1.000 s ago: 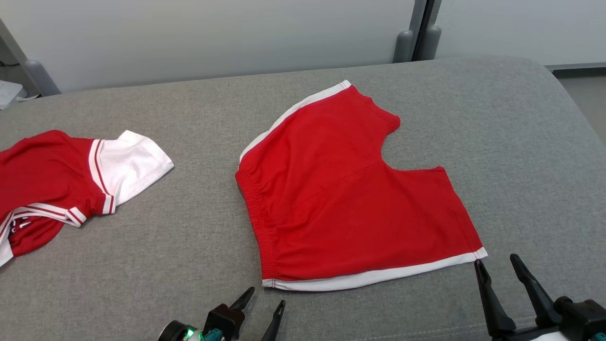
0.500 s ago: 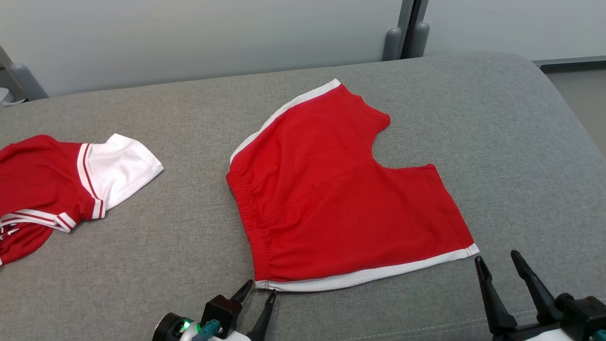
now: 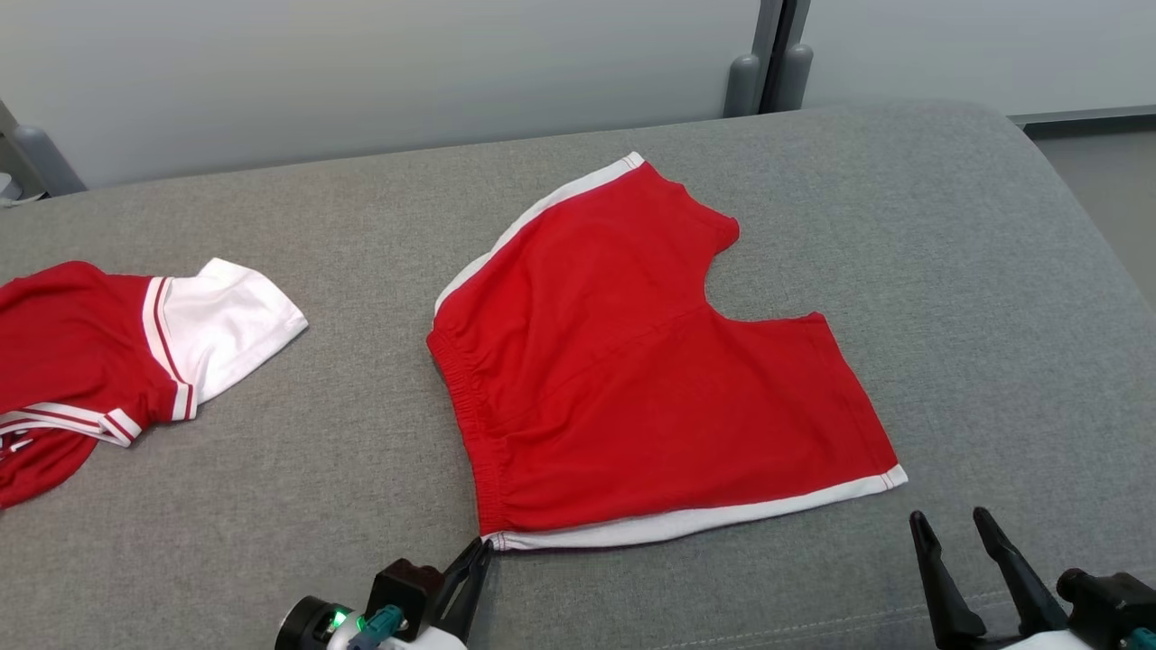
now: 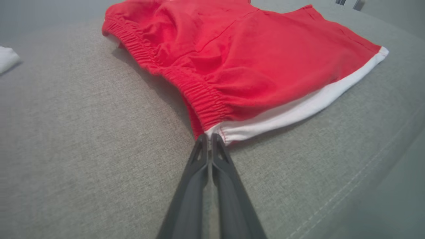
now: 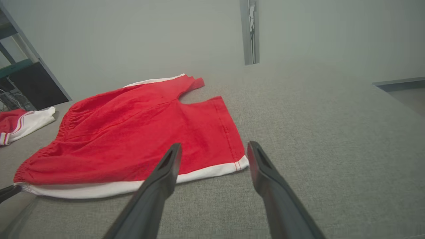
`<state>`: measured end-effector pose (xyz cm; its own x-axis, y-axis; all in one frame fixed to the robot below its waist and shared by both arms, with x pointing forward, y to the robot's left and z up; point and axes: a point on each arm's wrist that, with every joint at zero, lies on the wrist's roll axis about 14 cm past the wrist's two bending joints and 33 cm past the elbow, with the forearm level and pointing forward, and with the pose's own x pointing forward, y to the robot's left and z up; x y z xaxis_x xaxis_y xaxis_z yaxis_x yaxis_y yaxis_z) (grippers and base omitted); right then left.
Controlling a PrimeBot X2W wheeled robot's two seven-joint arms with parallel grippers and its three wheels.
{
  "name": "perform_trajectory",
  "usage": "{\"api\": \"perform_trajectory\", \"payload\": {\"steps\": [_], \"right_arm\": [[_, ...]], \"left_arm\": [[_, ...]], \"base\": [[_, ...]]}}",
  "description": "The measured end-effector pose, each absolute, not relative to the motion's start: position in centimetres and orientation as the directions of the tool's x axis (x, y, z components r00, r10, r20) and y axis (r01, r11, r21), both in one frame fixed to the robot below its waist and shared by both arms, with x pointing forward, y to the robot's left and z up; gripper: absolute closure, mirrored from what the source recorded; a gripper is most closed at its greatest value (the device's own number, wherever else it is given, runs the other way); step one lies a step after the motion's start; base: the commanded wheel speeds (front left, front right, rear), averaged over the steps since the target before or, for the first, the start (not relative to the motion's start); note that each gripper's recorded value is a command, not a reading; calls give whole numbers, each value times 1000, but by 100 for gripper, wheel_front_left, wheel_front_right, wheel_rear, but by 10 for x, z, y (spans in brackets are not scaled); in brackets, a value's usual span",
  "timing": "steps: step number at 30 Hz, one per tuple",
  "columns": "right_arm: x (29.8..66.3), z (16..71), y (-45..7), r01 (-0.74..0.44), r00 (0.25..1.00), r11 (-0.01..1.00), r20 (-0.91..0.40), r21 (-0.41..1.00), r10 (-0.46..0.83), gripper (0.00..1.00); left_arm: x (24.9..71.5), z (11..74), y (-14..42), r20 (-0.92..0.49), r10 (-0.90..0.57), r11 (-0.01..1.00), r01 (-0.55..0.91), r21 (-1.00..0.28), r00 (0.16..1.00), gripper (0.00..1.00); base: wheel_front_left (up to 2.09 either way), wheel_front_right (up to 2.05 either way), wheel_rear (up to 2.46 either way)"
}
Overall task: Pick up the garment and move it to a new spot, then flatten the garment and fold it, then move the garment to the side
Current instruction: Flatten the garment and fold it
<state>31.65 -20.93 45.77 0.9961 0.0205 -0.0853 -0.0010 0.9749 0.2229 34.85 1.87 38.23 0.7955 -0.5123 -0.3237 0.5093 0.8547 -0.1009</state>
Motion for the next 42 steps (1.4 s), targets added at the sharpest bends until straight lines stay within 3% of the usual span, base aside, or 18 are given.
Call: {"api": "perform_trajectory", "payload": {"steps": [4, 17, 21, 22, 23, 24, 28, 35, 42], "right_arm": [[315, 431, -216, 53, 986, 956, -169, 288, -4, 0], [348, 385, -190, 9, 937, 939, -331, 344, 112, 0], [347, 372, -181, 10, 917, 933, -376, 360, 135, 15], [347, 370, -180, 10, 912, 932, -384, 362, 140, 29], [347, 369, -179, 10, 910, 931, -389, 364, 143, 33], [347, 367, -178, 11, 907, 931, -395, 366, 145, 56], [349, 365, -175, 11, 903, 927, -403, 374, 152, 100], [353, 370, -177, 2, 908, 929, -390, 371, 153, 100], [361, 402, -198, -7, 953, 936, -282, 353, 113, 100]], "left_arm": [[354, 386, 29, -311, -493, 866, 492, -86, 813, 100], [355, 383, 61, -315, -425, 901, 431, -53, 849, 100], [356, 384, 62, -310, -421, 903, 427, -52, 853, 100], [356, 384, 62, -310, -420, 903, 425, -53, 853, 100], [356, 385, 62, -309, -420, 904, 425, -54, 853, 100], [356, 385, 62, -309, -420, 904, 424, -55, 854, 100], [358, 385, 61, -305, -424, 902, 429, -56, 853, 100], [359, 386, 57, -300, -438, 895, 443, -57, 847, 100], [359, 404, 47, -241, -484, 872, 486, -54, 841, 100]], "base": [[0, 0, 0], [0, 0, 0], [0, 0, 0], [0, 0, 0], [0, 0, 0], [0, 0, 0], [0, 0, 0], [0, 0, 0], [0, 0, 0]]}}
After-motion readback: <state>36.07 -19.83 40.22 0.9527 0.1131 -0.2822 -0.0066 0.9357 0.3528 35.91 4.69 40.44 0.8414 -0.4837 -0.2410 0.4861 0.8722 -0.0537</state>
